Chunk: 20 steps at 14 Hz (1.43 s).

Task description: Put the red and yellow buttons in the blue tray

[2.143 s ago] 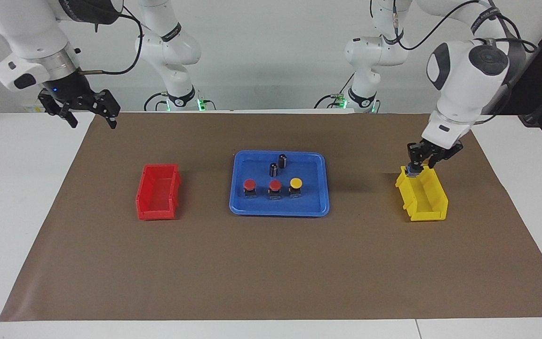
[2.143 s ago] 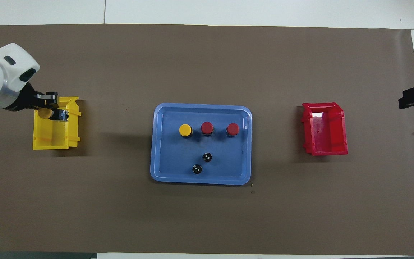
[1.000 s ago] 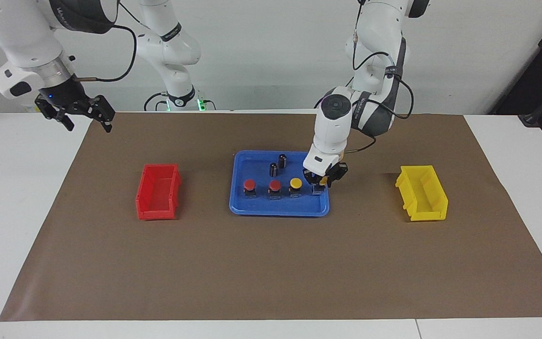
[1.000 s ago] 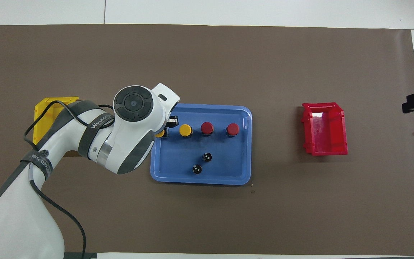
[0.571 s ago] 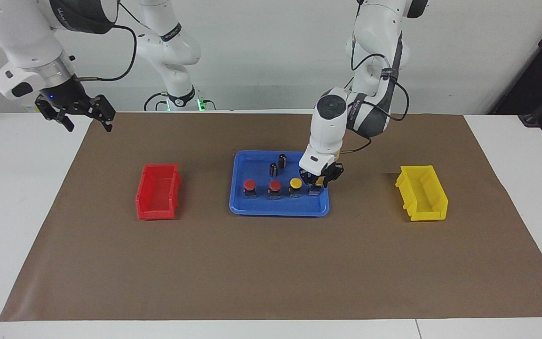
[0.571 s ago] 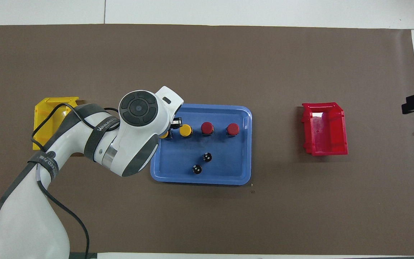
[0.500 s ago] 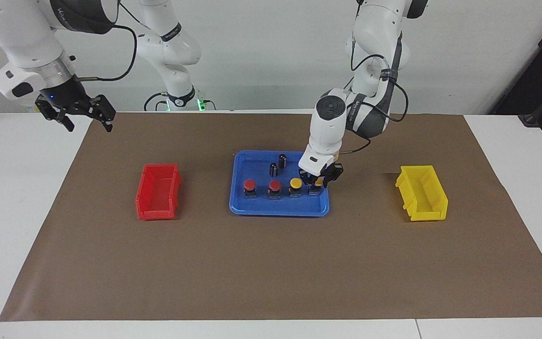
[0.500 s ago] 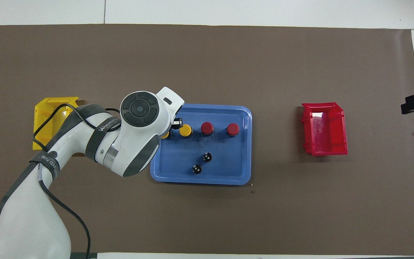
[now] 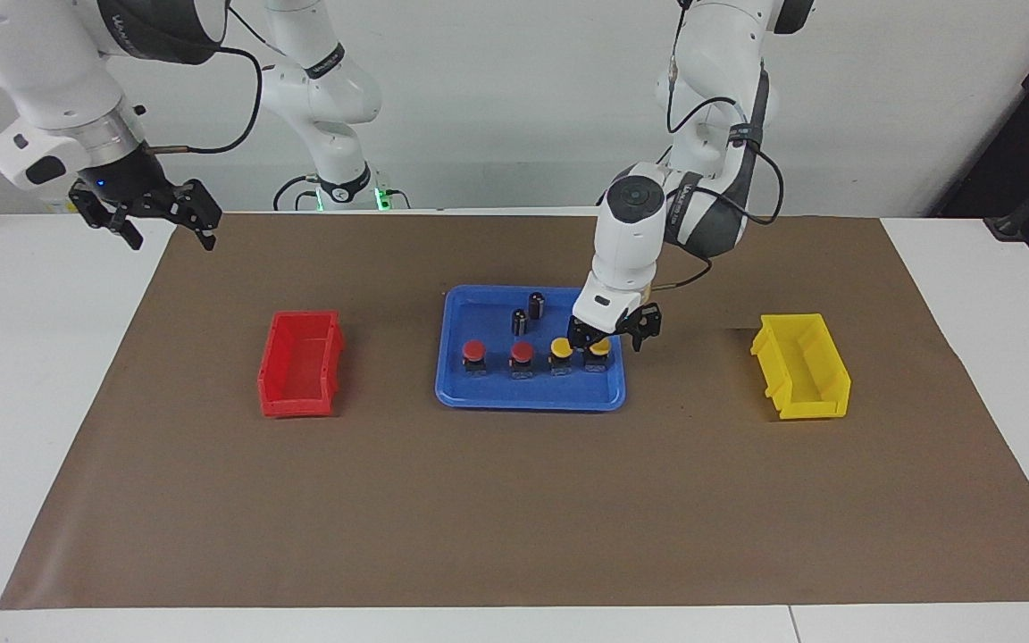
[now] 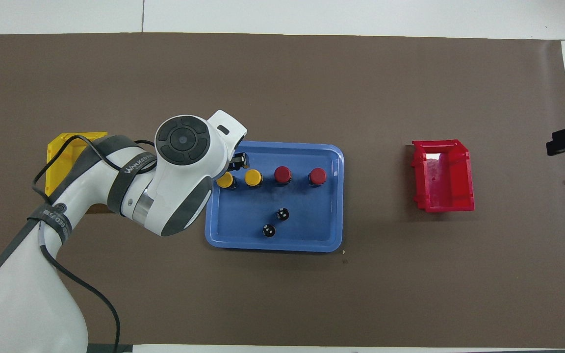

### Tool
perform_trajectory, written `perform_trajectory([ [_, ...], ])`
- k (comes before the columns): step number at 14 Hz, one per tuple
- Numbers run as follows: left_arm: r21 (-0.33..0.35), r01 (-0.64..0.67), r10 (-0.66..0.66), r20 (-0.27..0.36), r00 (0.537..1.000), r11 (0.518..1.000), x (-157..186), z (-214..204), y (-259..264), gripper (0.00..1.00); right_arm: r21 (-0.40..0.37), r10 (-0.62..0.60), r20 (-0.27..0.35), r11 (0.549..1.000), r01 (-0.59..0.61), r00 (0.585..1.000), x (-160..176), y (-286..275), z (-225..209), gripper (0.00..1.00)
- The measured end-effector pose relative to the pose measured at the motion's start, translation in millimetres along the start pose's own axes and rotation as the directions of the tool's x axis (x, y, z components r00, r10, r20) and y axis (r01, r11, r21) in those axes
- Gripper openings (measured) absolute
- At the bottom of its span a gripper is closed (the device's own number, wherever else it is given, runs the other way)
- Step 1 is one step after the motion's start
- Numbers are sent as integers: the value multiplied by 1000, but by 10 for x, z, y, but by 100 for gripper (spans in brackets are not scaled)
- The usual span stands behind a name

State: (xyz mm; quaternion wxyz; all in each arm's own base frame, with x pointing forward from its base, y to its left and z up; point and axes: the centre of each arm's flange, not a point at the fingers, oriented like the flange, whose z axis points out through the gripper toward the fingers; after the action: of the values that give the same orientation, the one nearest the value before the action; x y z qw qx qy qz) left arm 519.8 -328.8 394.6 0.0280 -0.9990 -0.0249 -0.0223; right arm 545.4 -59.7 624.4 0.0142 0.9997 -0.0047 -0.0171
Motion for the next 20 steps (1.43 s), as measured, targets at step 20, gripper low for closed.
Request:
perform_trajectory([
  [20, -96, -137, 143, 59, 988, 986, 416, -1894, -2992, 100, 0, -1, -1, 1000, 1, 1000, -2, -3, -4, 100],
])
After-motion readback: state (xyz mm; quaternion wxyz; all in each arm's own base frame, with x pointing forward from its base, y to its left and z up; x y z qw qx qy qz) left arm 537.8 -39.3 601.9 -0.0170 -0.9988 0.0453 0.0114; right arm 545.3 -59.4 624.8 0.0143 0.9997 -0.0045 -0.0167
